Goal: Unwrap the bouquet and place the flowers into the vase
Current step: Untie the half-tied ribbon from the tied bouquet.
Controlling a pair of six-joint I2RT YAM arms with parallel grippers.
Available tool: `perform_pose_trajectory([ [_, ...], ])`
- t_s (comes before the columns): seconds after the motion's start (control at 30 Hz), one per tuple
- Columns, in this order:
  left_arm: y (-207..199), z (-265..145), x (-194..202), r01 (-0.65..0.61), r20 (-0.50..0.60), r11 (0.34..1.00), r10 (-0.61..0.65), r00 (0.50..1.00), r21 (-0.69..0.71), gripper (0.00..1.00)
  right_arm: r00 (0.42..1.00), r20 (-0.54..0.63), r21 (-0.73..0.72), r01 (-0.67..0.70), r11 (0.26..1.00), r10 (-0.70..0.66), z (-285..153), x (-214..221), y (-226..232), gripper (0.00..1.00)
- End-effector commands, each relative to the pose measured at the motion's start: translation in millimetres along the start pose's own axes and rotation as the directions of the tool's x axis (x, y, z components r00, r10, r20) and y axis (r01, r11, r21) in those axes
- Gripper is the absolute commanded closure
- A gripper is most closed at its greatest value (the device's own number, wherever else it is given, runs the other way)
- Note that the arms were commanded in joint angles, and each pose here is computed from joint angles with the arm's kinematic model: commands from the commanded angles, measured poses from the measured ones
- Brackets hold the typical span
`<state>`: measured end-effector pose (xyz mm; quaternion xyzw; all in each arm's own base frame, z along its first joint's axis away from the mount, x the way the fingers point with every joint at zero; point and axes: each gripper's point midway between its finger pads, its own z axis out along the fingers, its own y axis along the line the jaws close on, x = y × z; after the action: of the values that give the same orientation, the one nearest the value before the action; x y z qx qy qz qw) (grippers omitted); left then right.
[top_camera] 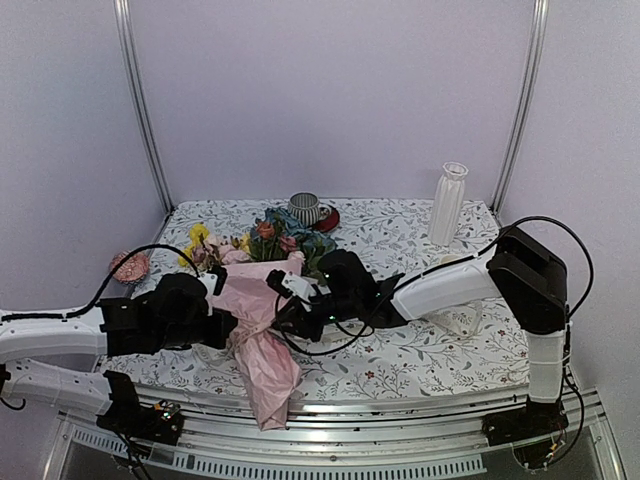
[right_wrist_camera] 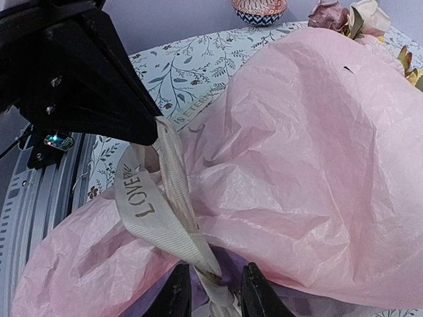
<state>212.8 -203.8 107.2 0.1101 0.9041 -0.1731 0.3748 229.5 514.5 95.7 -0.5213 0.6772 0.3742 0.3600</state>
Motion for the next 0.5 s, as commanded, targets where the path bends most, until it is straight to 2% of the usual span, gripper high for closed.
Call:
perform_pose_trajectory([
  [0.0, -4.7, 2.3, -0.3, -0.022, 0.001, 1.0, 0.022, 1.0, 0.021, 1.0, 0.999, -0.036, 0.006, -0.028, 1.0, 0.028, 16.3, 11.6, -4.4, 0.72],
  [0.33, -6.8, 2.9, -0.2, -0.023, 0.004, 0.999, 0.023, 1.0, 0.032, 1.0, 0.997, -0.061, -0.016, -0.041, 0.999, 0.04, 38.5, 19.9, 4.0, 0.69],
  [0.47, -6.7, 3.1, 0.7, -0.025, 0.001, 0.999, 0.025, 1.0, 0.034, 1.0, 0.996, -0.079, 0.027, -0.04, 0.999, 0.042, 45.7, 24.4, 0.7, 0.69],
])
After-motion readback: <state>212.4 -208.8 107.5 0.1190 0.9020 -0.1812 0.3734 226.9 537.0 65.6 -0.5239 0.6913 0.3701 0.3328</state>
